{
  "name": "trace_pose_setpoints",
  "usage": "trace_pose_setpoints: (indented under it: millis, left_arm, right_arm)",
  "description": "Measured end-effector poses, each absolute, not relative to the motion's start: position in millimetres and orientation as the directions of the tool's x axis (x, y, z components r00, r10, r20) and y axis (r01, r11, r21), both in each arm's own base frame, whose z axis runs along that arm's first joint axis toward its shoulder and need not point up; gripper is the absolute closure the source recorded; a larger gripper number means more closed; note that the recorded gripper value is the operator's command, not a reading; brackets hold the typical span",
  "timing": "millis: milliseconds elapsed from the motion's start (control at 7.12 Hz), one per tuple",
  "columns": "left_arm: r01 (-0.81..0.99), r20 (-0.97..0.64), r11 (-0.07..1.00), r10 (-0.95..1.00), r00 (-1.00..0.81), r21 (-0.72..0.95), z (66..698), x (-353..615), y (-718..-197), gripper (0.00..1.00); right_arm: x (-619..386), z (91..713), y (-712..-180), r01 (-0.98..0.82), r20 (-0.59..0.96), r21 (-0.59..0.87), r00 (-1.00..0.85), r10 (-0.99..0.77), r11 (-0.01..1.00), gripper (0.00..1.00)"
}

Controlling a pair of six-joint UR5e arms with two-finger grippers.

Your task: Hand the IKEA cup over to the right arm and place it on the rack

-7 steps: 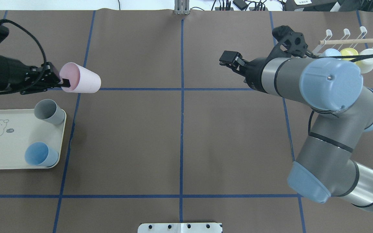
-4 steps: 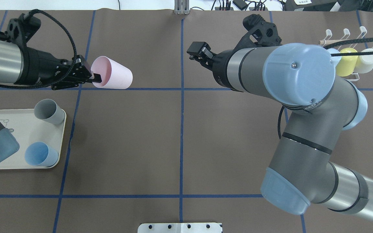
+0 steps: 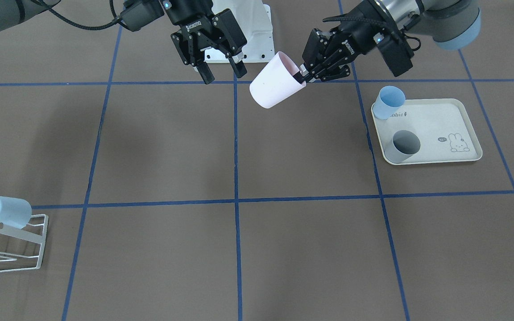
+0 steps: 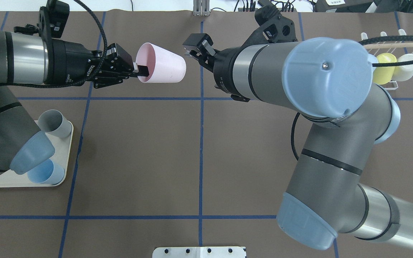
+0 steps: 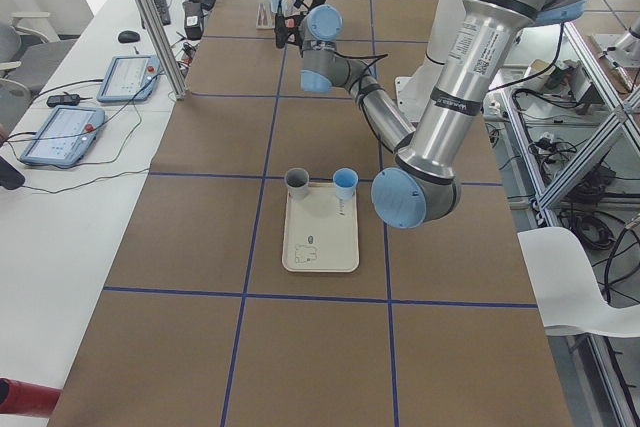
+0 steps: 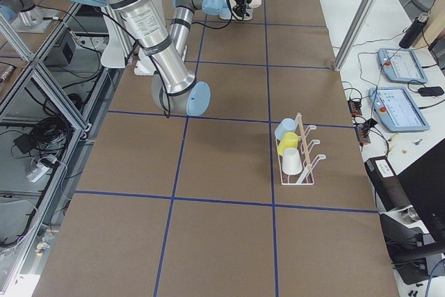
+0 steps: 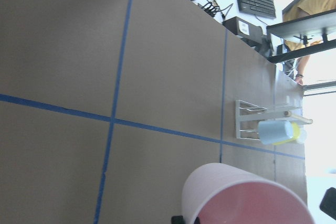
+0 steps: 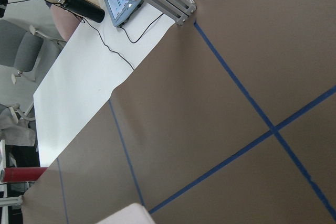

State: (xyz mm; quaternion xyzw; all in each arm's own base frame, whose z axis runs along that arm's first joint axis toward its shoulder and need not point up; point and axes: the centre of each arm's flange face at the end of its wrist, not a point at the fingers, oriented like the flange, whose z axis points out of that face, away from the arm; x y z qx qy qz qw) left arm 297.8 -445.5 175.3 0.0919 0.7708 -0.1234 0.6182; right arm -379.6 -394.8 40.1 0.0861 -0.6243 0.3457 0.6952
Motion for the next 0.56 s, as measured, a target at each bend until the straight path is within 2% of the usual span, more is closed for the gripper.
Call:
trace_pose_setpoints:
  millis: [281,562]
  left_arm:
    - [0.283,-0.919,0.949,-0.018,-0.394,-0.140,201,301,-455,1.00]
    - [0.286,-0.881,0.946,-0.001,-0.472,-0.154,215,299,-458,1.00]
  right_arm:
    - [-367,24,-386,-0.525,0.907,-0.414,-0.165,0.388,0.744,0.00]
    - [-359,16,-382,-0.467,0.870,-0.493,-0.273,0.411,0.734,0.00]
